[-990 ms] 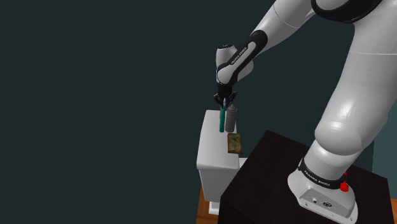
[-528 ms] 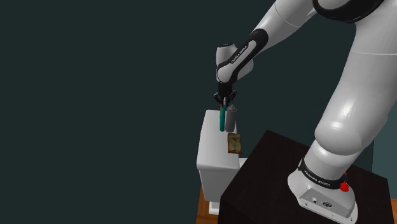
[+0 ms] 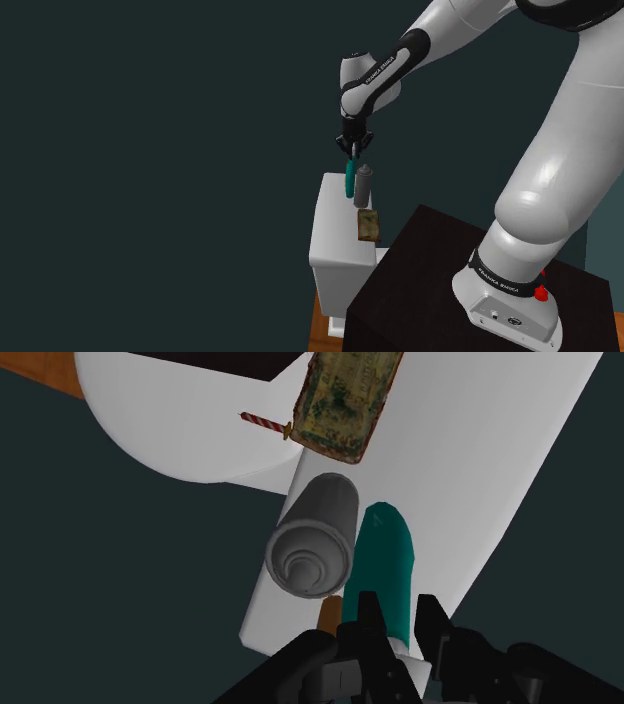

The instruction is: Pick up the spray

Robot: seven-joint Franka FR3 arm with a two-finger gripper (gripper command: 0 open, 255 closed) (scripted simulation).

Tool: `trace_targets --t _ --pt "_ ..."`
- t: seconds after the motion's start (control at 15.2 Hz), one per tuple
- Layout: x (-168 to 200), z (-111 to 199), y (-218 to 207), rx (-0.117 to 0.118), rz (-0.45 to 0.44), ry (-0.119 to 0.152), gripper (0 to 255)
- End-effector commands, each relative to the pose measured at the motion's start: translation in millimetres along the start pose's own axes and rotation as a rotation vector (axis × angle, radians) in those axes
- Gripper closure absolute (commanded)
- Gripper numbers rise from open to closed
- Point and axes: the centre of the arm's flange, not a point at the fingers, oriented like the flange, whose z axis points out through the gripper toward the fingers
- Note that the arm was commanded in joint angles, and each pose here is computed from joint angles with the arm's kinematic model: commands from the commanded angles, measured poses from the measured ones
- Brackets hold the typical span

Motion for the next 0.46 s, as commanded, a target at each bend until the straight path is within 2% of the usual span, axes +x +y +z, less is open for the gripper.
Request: trace_targets --t 0.0,0.26,0.4 --pt "2 -11 1 0.000 0.000 0.000 255" --pt "3 -32 3 0.000 0.000 0.000 255" --pt "3 -33 3 0.000 0.000 0.000 255"
